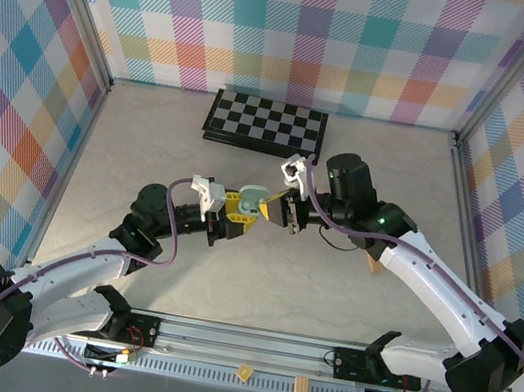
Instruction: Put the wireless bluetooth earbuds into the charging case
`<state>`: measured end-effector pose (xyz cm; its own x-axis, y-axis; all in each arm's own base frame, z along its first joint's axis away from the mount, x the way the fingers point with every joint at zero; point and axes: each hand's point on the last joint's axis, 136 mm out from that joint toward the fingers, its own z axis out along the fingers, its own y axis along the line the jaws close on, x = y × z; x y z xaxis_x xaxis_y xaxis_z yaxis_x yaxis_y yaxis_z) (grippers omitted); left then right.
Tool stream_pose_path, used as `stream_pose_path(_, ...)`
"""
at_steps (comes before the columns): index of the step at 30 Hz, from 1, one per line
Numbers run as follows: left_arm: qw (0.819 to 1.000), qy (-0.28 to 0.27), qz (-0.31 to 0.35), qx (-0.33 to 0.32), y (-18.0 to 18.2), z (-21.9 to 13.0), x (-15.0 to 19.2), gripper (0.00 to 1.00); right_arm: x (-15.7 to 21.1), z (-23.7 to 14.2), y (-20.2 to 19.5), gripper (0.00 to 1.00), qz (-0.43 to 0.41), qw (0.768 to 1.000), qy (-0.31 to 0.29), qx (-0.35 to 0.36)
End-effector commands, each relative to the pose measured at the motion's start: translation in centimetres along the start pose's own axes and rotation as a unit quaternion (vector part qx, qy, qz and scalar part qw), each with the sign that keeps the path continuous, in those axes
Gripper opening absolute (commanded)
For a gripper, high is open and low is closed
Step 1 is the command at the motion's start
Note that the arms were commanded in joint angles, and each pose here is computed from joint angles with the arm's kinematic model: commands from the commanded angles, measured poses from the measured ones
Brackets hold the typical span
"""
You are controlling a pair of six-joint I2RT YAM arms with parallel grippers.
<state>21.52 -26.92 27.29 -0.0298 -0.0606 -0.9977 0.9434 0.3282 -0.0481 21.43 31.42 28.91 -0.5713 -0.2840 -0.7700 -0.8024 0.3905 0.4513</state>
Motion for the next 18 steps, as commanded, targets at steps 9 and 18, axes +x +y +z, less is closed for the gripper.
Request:
stream_pose_path(9, 0.999, -0.032, 0.021, 0.016, -0.6, 0.4, -2.2, 0.29, -0.4, 0.2, 0.7, 0.23, -0.005, 1.0, 0.018, -0.025)
stream_pose_path(18, 0.999, -0.031, 0.022, 0.017, -0.5, 0.5, -2.1, 0.29, -0.9, -0.5, -0.2, 0.17, -0.029, 0.999, 0.024, 0.018)
